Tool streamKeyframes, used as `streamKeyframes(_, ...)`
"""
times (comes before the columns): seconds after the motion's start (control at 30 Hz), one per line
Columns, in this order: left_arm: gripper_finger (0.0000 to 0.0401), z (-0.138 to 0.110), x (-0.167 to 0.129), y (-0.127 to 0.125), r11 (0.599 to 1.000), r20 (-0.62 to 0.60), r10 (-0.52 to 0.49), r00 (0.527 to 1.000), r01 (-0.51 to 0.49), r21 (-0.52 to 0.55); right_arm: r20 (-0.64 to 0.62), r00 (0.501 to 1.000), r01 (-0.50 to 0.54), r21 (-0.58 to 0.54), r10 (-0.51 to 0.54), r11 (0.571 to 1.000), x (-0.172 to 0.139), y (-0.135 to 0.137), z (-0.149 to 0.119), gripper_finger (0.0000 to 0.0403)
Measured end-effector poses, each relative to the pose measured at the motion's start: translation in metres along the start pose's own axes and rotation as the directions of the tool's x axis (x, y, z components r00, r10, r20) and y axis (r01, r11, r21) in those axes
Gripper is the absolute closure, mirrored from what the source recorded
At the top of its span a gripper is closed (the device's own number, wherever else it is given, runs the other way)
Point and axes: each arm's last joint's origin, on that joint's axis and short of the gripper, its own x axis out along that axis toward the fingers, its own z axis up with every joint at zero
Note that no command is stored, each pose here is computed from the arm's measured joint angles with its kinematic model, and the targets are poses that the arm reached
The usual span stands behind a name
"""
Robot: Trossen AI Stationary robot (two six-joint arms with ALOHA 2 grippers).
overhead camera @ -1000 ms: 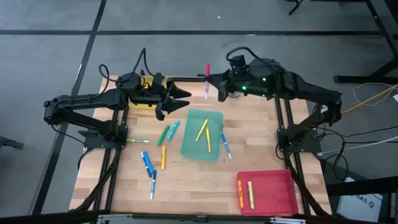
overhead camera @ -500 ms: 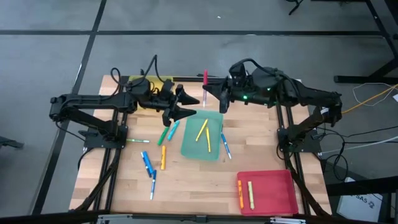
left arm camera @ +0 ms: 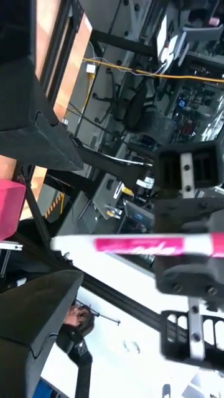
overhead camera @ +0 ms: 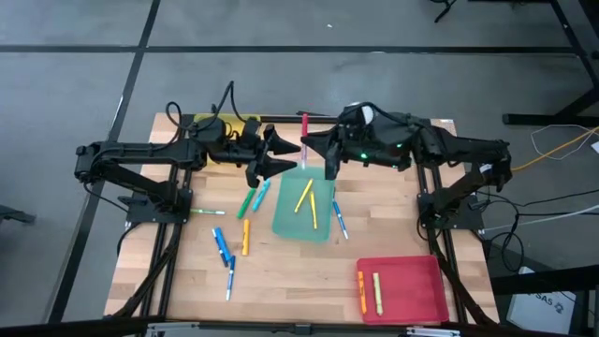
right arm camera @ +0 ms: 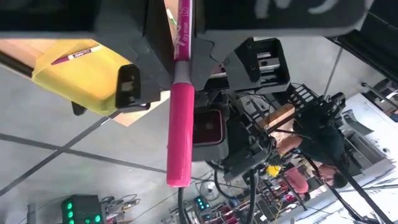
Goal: Pick & Place Markers
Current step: Put the pink marker pen into the yellow bin
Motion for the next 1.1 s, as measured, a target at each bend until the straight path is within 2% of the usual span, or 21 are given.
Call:
streamKeyframes(0.37, 0.0136, 0.0, 0.0, 0.0, 1.0, 0.0, 0.002, 1.0, -0.002, -0.011, -0.03, 0.999, -0.011, 0.011, 0.012, 1.0, 0.026, 0.004, -0.017, 0.0369)
streamKeyframes(0.73, 0.0143, 0.0, 0.0, 0.0, 1.0, -0.003, -0.004, 1.0, 0.004, -0.017, -0.036, 0.999, -0.019, 0.03, 0.02, 0.999, 0.027, 0.005, -0.017, 0.0369)
streamKeyframes(0.9, 0.0177, 0.0, 0.0, -0.001, 1.0, -0.01, -0.017, 1.0, 0.016, -0.018, -0.053, 0.999, -0.012, 0.027, 0.014, 1.0, 0.031, 0.004, -0.021, 0.0369)
streamKeyframes(1.1, 0.0251, -0.001, 0.0, -0.002, 0.999, -0.023, -0.044, 0.999, 0.043, -0.019, -0.065, 0.998, -0.012, 0.025, 0.013, 1.0, 0.036, 0.005, -0.025, 0.0369)
